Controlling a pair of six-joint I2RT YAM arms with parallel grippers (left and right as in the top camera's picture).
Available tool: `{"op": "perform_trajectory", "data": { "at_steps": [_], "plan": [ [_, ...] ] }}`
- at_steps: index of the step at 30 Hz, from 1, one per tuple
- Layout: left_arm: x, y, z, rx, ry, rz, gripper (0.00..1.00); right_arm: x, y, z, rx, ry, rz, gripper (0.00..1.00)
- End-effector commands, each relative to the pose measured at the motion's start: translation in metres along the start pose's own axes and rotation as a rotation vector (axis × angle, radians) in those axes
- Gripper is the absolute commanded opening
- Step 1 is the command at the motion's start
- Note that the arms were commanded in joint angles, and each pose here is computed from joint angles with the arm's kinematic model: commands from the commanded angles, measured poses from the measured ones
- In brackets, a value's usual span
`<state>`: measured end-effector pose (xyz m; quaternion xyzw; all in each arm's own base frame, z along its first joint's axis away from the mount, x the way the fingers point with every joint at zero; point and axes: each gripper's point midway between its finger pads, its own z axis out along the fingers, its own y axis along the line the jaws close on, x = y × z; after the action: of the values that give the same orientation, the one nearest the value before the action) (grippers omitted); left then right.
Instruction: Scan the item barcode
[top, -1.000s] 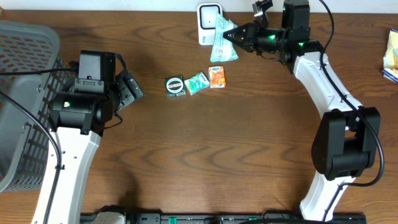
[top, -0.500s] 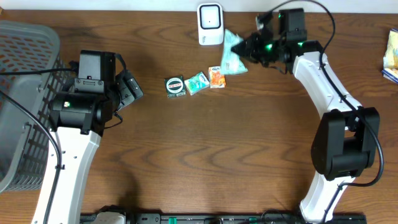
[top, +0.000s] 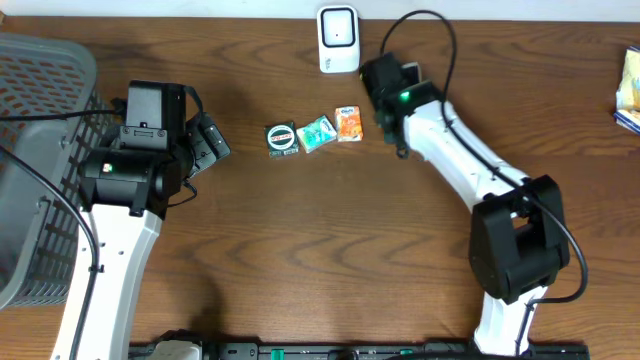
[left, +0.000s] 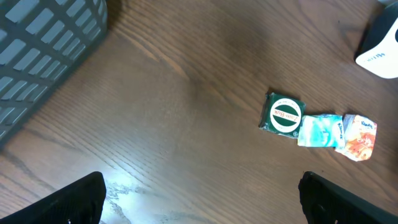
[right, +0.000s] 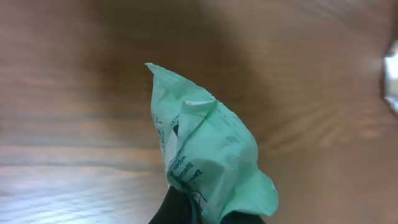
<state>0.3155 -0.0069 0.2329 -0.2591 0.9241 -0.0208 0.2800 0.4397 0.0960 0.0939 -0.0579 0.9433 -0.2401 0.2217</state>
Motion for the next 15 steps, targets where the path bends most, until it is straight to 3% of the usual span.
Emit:
{"op": "perform_trajectory", "data": {
  "at_steps": [1,6,8,9,12,13,15],
  "plan": [
    [-0.005,0.0,-0.004,0.0,-0.014,0.004,0.98,0.036,-0.016,0.021,0.162,0.06,-0.058,0.01],
    [-0.005,0.001,-0.004,0.0,-0.014,0.004,0.98,0.072,-0.008,0.035,0.152,0.134,-0.071,0.03],
    [-0.005,0.001,-0.004,0.0,-0.014,0.004,0.98,0.084,0.001,0.038,0.107,0.169,-0.083,0.11],
    [-0.005,0.001,-0.004,0.0,-0.014,0.004,0.98,0.089,0.009,0.037,0.062,0.19,-0.086,0.22],
    [-0.005,0.001,-0.004,0.0,-0.014,0.004,0.98,0.097,0.03,0.034,-0.05,0.23,-0.084,0.26],
    [-0.005,0.001,-0.004,0.0,-0.014,0.004,0.98,0.102,0.044,0.029,-0.119,0.25,-0.088,0.32],
    [-0.005,0.001,-0.004,0.0,-0.014,0.004,0.98,0.105,0.062,0.017,-0.197,0.272,-0.104,0.61]
  ]
}}
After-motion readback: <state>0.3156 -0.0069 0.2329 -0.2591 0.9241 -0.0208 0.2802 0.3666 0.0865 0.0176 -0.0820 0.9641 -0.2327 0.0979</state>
